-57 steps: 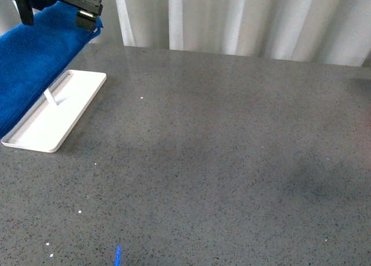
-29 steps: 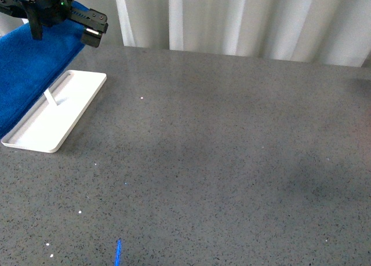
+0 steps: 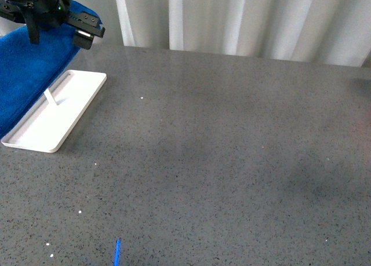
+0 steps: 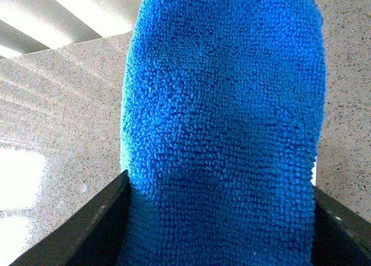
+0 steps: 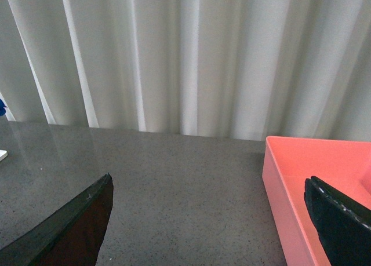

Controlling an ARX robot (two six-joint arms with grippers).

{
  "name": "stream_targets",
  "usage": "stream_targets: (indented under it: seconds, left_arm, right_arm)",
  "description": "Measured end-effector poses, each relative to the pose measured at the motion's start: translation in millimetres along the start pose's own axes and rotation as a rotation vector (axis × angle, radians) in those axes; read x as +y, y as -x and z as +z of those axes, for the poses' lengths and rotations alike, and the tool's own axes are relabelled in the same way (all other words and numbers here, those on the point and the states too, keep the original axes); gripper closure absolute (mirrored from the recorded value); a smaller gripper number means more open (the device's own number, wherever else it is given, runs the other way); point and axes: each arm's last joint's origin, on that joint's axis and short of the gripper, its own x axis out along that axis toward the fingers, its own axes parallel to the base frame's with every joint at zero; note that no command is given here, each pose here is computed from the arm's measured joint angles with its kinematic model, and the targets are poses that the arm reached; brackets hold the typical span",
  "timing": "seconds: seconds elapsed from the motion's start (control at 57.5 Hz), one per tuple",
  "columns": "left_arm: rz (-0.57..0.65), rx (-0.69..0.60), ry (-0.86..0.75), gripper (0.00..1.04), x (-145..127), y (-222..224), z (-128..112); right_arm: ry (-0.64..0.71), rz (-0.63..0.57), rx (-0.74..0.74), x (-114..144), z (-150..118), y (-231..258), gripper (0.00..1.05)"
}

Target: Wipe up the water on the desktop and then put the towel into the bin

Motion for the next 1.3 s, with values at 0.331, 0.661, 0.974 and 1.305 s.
stream_targets:
  seconds: [0.331,0.661,0.974,1.305]
  left_arm:
    - [0.007,-0.014,-0.007,0.88,4.5,6.3,4.8]
    - [0.01,-0.062,0.019,0.99,24.0,24.5,18.5]
    - [0.001,-0.251,0.148,0.99,66.3,77.5,50.8]
    - [-0.422,-0.581,0.38,0.99,38.7,179.7,79.1]
  right_arm:
    - [0.0,0.0,0.0,0.0,0.0,0.0,0.07]
    - [0.0,0.0,0.0,0.0,0.0,0.0,0.07]
    - [0.0,0.0,0.0,0.0,0.0,0.0,0.07]
    - [0.0,0.0,0.0,0.0,0.0,0.0,0.07]
